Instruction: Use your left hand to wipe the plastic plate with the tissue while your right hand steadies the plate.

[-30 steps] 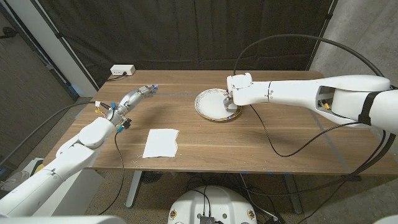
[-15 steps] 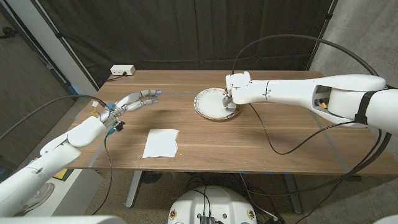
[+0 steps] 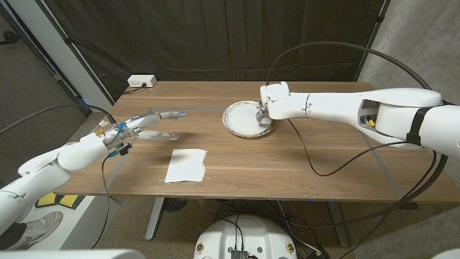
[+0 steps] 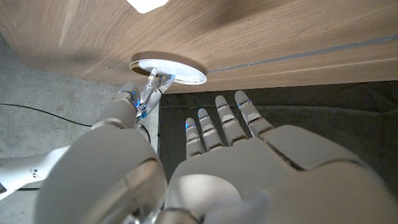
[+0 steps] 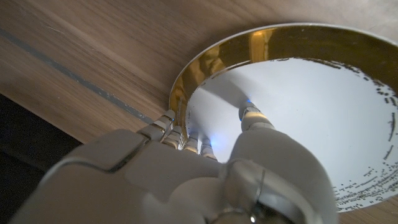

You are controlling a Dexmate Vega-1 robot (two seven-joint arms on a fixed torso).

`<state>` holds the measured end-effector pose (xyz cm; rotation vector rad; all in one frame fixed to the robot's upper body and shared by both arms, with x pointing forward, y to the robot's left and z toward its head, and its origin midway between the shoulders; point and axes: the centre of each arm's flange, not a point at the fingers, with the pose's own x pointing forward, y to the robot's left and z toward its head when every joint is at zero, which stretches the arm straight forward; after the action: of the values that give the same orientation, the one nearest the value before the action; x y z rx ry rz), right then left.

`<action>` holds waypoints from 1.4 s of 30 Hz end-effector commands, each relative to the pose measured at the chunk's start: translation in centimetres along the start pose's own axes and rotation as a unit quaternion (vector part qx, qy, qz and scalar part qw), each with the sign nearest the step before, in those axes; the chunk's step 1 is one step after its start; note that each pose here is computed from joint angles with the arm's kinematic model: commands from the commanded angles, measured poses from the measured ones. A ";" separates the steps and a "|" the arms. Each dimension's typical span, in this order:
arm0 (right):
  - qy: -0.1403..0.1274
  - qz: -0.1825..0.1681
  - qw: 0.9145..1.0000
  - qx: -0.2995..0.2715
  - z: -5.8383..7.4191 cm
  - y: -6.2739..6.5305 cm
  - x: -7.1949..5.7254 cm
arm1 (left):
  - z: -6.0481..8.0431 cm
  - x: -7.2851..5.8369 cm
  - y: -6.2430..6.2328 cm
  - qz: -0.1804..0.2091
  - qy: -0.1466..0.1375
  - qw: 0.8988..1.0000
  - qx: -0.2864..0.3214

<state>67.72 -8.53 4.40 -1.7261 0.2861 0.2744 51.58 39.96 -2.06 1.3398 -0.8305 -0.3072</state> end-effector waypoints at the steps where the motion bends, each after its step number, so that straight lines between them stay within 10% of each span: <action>1: -0.011 0.002 1.000 -0.006 0.5 -0.3 0.7 | 1.1 -1.1 -0.3 -0.077 -0.017 0.994 0.082; 21: -0.020 0.002 1.000 0.000 0.1 -0.2 0.8 | 2.9 -0.6 -3.0 -0.156 -0.045 0.969 0.184; 42: -0.029 0.008 1.000 -0.001 0.5 -0.3 0.8 | 3.7 -0.8 -5.9 -0.123 -0.081 0.947 0.287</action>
<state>68.58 -8.25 4.32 -1.7153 0.2579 0.3208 49.98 36.79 -6.37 1.9342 -0.8512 -0.4319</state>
